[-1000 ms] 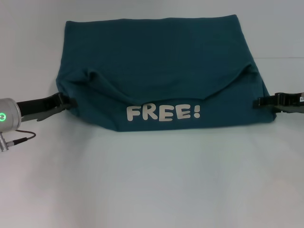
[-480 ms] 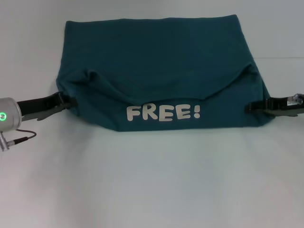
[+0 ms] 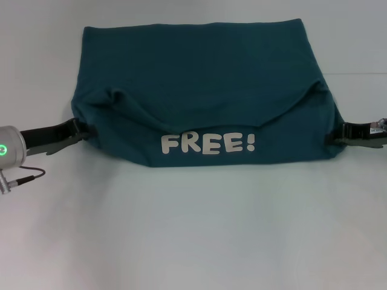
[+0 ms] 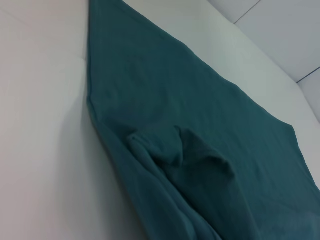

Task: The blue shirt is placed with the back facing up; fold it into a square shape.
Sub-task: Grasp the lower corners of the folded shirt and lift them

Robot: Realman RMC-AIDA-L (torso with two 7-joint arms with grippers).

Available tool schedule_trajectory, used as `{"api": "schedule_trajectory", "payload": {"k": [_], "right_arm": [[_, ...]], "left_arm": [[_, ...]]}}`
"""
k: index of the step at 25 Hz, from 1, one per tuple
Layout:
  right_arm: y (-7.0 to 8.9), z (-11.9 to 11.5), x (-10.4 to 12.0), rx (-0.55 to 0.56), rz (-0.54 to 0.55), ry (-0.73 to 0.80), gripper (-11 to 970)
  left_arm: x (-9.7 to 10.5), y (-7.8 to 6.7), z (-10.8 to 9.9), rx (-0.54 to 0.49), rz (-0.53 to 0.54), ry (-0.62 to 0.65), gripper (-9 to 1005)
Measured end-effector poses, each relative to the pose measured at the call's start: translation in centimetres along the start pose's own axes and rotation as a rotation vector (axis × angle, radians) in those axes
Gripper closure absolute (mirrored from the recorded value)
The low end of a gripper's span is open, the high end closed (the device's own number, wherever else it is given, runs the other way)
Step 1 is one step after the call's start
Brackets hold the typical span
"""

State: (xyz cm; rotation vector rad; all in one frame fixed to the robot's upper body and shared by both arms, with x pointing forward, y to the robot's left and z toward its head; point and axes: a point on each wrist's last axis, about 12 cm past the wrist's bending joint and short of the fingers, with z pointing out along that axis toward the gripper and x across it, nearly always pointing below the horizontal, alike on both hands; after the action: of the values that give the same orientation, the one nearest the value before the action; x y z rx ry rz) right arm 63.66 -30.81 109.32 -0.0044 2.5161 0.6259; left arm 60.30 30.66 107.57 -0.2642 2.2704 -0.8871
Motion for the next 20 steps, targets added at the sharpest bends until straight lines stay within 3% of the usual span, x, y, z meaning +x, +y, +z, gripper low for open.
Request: {"api": "schedule_trajectory", "payload": {"k": [12,20], "right_arm": [[-0.2,-0.8,-0.2,-0.018,-0.006,0.012,946],[-2.8,-4.3,-0.1,-0.029,0.040,0.007,947]], "left_arm": [[0.1,-0.2,-0.1,0.015,0.006,0.019,966],[0.5,0.9,-1.4,0.011,-0.007,0.024,966]]}}
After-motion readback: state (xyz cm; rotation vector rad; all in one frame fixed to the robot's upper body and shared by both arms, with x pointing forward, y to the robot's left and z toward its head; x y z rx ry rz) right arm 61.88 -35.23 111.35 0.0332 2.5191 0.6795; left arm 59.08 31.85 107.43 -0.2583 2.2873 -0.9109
